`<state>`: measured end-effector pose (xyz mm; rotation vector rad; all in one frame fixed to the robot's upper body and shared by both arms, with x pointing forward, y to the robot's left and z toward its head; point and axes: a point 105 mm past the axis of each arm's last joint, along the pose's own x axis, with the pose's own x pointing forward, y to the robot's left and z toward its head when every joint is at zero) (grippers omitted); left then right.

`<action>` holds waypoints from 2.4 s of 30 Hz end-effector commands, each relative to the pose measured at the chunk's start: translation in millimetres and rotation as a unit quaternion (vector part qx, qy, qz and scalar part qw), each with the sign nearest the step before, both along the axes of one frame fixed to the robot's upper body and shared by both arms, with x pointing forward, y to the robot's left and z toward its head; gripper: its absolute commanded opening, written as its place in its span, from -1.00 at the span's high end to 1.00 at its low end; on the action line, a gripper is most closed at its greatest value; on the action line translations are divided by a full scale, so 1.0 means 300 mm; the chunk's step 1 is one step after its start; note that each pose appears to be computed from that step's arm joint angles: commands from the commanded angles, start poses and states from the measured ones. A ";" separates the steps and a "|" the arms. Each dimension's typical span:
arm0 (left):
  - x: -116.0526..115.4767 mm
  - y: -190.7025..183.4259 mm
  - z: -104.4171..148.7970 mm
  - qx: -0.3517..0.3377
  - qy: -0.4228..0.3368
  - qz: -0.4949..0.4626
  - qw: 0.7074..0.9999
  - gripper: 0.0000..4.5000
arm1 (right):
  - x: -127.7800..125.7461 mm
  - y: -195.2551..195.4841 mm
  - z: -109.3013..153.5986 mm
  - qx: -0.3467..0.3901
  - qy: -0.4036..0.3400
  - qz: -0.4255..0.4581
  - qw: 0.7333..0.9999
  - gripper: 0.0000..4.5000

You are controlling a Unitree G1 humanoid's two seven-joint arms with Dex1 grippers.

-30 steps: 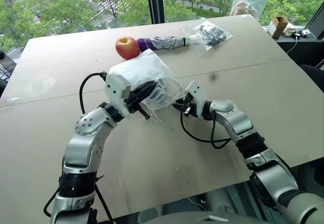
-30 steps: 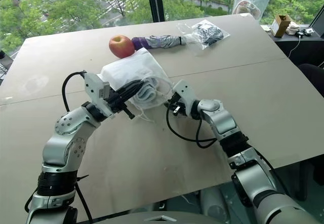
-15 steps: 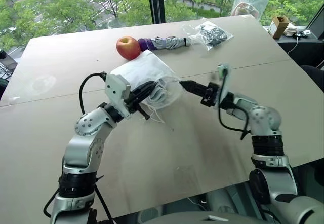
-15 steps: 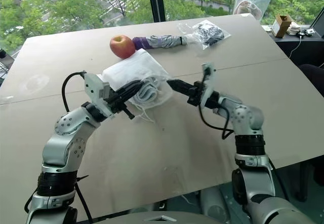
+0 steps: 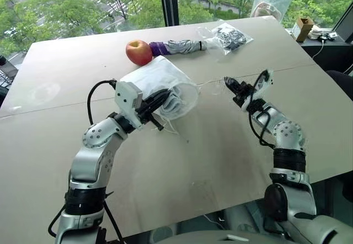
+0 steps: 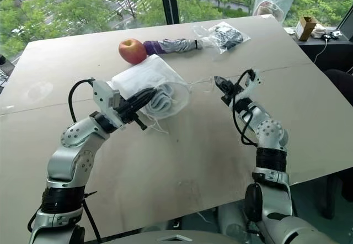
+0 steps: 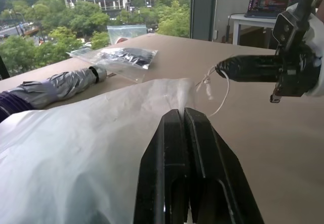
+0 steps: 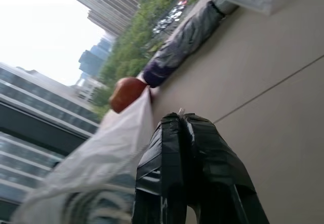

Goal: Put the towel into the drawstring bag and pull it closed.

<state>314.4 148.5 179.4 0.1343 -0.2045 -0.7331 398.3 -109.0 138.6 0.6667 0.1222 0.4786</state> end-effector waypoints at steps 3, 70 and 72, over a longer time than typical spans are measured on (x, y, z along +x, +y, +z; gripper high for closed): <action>-0.003 -0.007 0.030 -0.002 -0.025 -0.001 1.000 1.00 | 0.017 -0.009 0.027 -0.249 -0.133 -0.030 0.959 0.99; 0.002 0.117 -0.351 0.066 0.128 0.129 0.981 -0.53 | 0.044 -0.074 0.133 -0.315 -0.147 -0.294 0.890 1.00; 0.002 0.108 -0.357 0.066 0.134 0.134 0.980 -0.32 | 0.043 -0.075 0.131 -0.314 -0.145 -0.294 0.891 1.00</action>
